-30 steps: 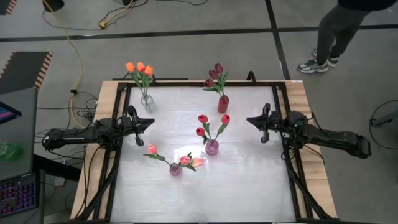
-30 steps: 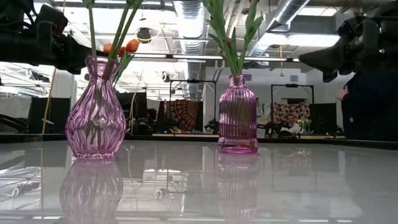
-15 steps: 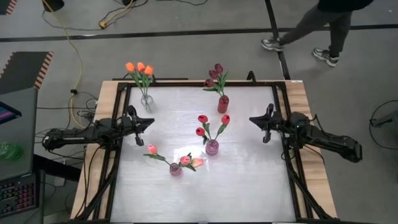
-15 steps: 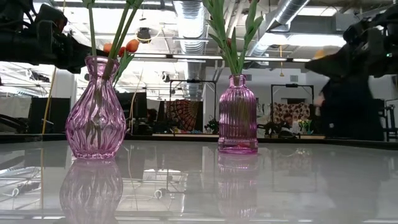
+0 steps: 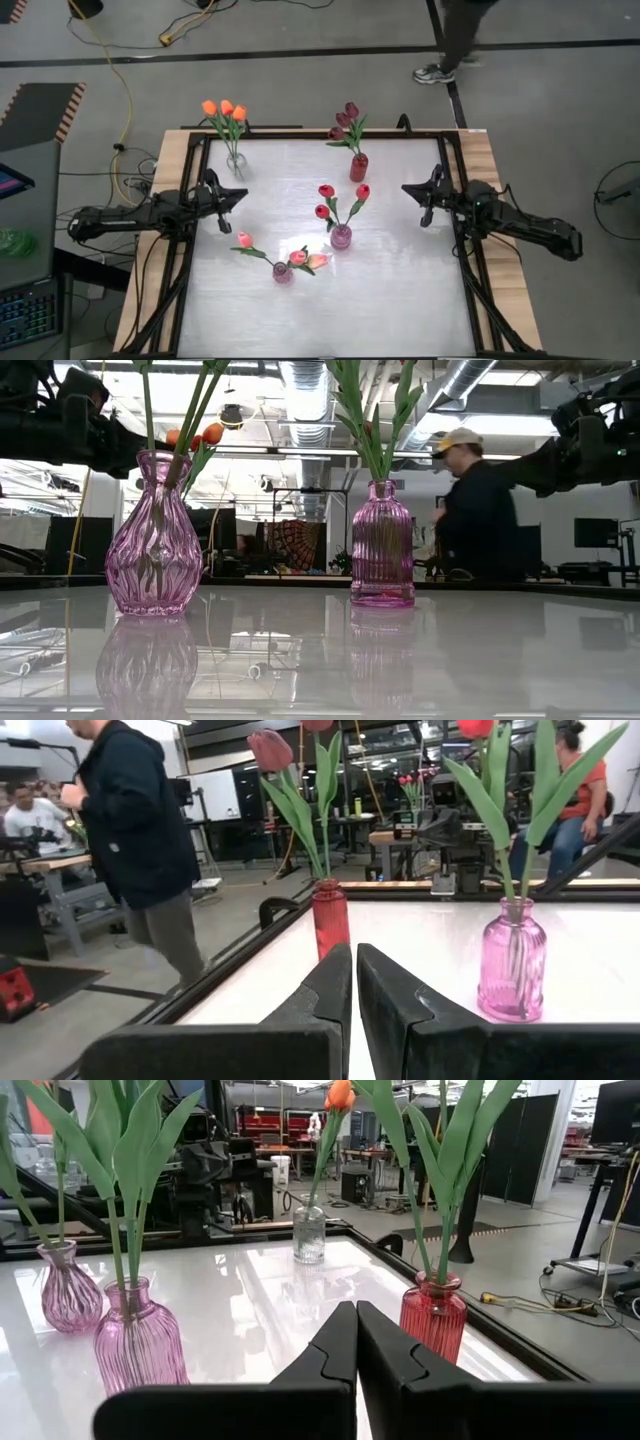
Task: Sort flowers into vase by color
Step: Return to Home Position
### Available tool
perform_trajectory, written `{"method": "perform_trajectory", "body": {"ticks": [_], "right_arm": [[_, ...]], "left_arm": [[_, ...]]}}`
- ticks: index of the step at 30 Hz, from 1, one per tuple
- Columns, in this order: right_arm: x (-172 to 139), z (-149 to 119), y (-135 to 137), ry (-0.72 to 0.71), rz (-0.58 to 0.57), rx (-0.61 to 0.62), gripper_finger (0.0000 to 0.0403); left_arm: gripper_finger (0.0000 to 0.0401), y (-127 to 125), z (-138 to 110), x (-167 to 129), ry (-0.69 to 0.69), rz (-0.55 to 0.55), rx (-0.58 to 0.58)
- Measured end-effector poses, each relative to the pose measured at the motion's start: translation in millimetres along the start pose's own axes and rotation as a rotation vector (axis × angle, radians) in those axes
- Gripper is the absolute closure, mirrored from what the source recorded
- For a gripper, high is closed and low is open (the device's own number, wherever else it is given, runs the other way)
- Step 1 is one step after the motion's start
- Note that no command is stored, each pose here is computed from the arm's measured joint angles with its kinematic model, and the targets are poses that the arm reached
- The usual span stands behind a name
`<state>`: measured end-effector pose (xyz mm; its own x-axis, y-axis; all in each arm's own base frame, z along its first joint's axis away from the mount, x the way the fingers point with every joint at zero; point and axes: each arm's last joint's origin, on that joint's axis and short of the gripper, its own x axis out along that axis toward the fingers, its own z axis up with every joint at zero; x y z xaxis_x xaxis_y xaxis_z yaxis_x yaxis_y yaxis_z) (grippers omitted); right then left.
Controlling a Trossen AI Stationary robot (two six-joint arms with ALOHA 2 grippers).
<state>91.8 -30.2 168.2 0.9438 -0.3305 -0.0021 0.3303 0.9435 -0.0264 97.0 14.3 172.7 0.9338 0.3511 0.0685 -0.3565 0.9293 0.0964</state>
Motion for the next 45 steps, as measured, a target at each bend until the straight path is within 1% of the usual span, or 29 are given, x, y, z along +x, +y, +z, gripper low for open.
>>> {"method": "perform_trajectory", "body": {"ticks": [6, 10, 15, 29, 45], "right_arm": [[0.0, 0.0, 0.0, 0.001, 0.0, -0.001, 0.037], [0.0, -0.1, 0.0, 0.002, 0.0, 0.0, 0.037], [0.0, -0.1, 0.0, 0.002, 0.0, 0.0, 0.037], [-0.9, 0.3, 11.3, -0.001, 0.117, -0.001, 0.037], [-1.0, 0.3, 12.2, -0.001, 0.127, 0.0, 0.037]], "left_arm": [[0.0392, -0.1, -1.3, 0.0, 0.012, 0.0, 0.003], [0.0392, -0.3, -2.4, 0.0, 0.023, -0.002, 0.031], [0.0392, -0.3, -2.3, 0.0, 0.023, -0.002, 0.022], [0.0392, -0.3, -2.3, 0.0, 0.023, -0.004, 0.027], [0.0392, -0.3, -2.3, 0.0, 0.022, -0.005, 0.022]]}}
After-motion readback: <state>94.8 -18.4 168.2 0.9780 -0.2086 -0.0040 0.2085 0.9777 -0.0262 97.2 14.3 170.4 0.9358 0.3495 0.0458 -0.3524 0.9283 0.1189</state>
